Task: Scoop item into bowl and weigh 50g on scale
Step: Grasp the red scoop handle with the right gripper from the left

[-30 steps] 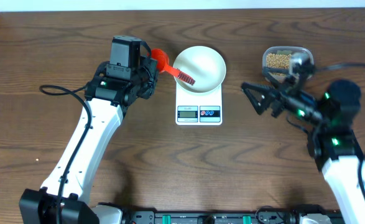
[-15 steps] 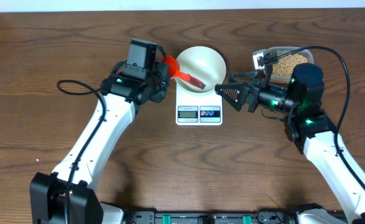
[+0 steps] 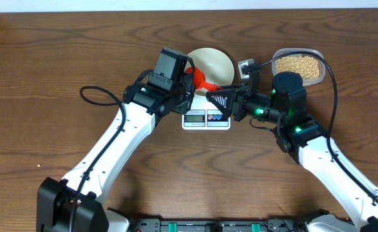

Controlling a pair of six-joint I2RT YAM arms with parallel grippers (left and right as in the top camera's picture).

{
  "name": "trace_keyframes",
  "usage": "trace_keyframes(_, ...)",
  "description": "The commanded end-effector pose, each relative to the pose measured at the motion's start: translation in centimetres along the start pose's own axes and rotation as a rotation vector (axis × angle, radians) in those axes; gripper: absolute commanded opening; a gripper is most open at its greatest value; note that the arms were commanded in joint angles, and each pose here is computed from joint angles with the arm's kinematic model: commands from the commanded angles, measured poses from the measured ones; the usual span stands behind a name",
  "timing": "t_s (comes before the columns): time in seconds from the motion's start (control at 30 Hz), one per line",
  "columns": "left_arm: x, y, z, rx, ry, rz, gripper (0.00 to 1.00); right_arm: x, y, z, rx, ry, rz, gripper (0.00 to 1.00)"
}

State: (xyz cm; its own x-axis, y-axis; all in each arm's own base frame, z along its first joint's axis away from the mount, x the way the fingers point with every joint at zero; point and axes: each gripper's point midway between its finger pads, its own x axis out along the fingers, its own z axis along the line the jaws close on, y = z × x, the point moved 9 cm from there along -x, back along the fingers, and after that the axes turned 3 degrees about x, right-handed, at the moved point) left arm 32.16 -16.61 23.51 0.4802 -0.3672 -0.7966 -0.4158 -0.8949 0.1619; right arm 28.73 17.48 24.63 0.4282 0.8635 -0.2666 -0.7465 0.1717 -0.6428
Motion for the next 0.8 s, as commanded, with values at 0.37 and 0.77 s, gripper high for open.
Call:
trace_keyframes(0.37,0.21,0.85,0.41,-0.024,-0.038,0.030,0.07,0.25,-0.54,-0.15,0.010,0.058,-0.033,0.25)
trace_keyframes(0.77,0.21,0.85,0.41,-0.024,-0.038,0.030,0.07,0.25,-0.30,-0.31,0.022,0.068,-0.020,0.11)
